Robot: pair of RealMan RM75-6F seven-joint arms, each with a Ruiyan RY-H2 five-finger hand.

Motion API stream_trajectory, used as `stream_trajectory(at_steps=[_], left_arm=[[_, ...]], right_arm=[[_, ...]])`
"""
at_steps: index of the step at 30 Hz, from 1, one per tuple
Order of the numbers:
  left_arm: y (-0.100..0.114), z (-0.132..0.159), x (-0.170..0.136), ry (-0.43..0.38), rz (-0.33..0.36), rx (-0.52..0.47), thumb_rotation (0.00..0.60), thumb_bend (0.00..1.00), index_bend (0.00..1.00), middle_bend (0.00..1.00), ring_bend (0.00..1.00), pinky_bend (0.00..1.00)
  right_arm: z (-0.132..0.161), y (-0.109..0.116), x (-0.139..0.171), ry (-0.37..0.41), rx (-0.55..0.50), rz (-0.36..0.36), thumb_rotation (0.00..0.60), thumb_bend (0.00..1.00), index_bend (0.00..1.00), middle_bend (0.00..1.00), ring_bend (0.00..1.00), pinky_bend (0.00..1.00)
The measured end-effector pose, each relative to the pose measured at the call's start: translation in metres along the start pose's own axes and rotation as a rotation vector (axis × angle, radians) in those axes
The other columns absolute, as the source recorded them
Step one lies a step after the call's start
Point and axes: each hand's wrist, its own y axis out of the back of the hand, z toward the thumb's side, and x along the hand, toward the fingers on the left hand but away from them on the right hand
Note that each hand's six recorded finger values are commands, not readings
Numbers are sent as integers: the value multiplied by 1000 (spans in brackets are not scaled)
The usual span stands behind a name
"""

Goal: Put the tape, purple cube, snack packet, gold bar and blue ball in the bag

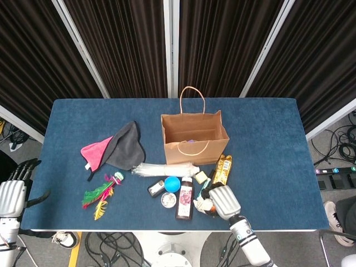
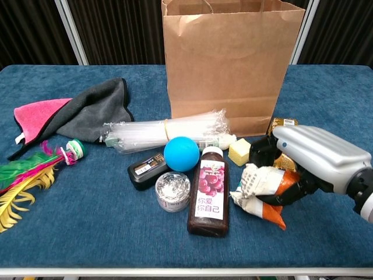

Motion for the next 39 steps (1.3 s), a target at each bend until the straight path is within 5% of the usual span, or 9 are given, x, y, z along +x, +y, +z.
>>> stream_trajectory(at_steps=[9, 19, 28, 39], left_arm=[[-1, 5, 1, -8, -3, -14, 600, 219, 223, 256, 158, 252], [-3, 12, 1, -21, -16, -16, 600, 218, 223, 256, 158, 252], [-11, 16, 2, -31, -41, -9, 600, 218, 223, 256, 158, 252], [-13, 18, 4, -42, -54, 6, 600, 220, 223, 256, 158, 252]], right_arm=[[22, 55, 10, 77, -22, -147, 600, 206, 579, 543, 422, 348], [57, 185, 11, 189, -10, -491, 600, 204, 580, 542, 422, 351], [67, 268, -20, 233, -40, -720, 600, 196, 580, 542, 422, 361], [26, 288, -74, 96, -5, -767, 600, 201, 580, 542, 422, 361]])
